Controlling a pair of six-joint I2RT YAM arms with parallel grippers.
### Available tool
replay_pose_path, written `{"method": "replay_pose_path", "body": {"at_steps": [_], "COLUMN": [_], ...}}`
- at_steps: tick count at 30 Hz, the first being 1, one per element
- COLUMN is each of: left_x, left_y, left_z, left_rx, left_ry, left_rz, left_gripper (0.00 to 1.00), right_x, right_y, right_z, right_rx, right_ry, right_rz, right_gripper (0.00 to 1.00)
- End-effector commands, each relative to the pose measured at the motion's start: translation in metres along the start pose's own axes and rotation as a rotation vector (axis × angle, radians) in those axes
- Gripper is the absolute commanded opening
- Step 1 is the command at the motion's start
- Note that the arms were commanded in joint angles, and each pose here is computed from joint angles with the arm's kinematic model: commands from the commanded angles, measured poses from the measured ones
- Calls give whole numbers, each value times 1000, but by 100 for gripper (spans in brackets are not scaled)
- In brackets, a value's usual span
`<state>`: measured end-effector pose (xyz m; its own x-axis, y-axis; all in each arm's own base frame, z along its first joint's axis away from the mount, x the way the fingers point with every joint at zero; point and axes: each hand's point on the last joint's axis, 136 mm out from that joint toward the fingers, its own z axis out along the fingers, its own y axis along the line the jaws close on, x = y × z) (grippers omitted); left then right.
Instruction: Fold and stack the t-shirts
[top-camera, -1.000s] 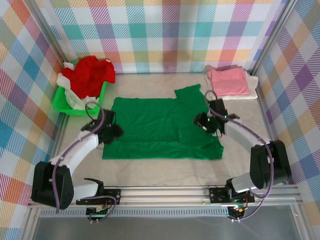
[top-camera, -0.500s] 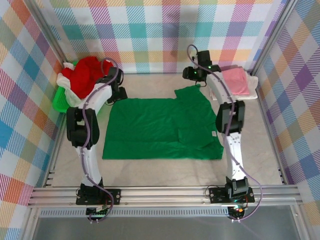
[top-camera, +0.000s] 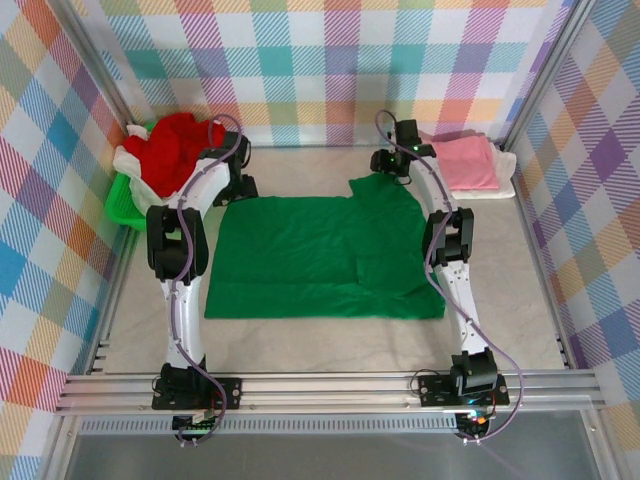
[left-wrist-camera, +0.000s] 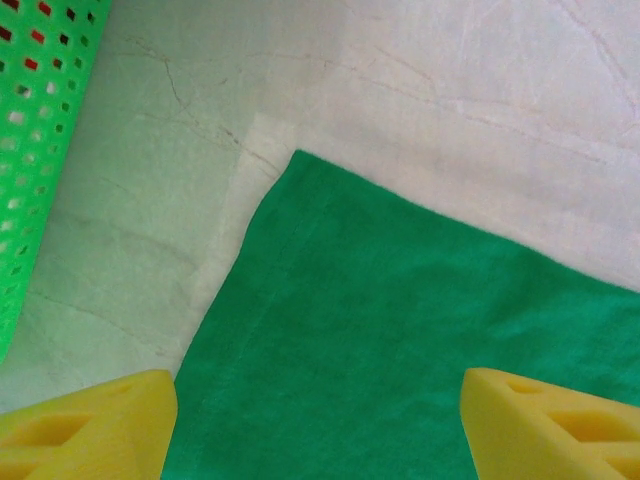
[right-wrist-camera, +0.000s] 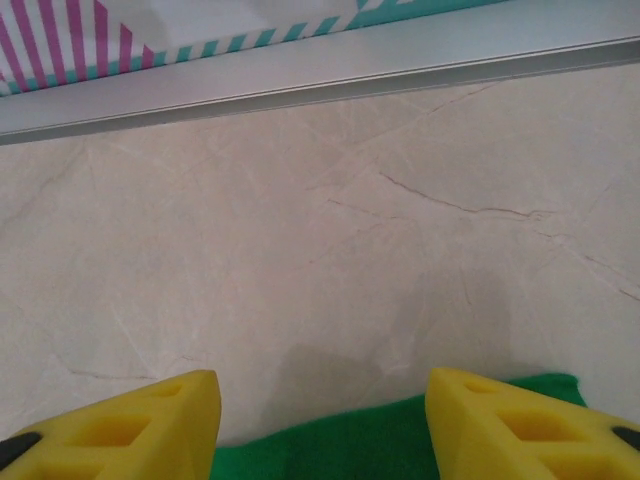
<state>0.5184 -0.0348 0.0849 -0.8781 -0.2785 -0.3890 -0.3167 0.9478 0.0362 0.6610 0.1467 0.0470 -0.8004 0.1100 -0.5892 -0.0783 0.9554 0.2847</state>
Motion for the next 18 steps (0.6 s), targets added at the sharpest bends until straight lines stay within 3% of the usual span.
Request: {"method": "replay_pose_path", "body": {"at_steps": [1,7,10,13,15,18], "left_x": [2,8,11,13,13,13], "left_y": [9,16,12,11,10,11], "left_z": [2,4,6,8,9,10], "left_rx": [-9,11,34,37,38,32], "left_ry": [29,48,62,70,73,72], "left_rz": [5,-47,-48,-48,-47,-46], "left_gripper": [76,78,78,78,78,78], "right_x": [1,16,24,31,36,39], "right_y": [19,27,32,31,31,27], "right_z": [0,1,0,0,1,0], "right_rx": [-74,-70,-65,-34,-30,-8], "right_ry": [10,59,87,108,126,139], "right_rz": [3,-6,-16,-14,-5,15], "right_gripper": [53,58,54,38,34,16]}}
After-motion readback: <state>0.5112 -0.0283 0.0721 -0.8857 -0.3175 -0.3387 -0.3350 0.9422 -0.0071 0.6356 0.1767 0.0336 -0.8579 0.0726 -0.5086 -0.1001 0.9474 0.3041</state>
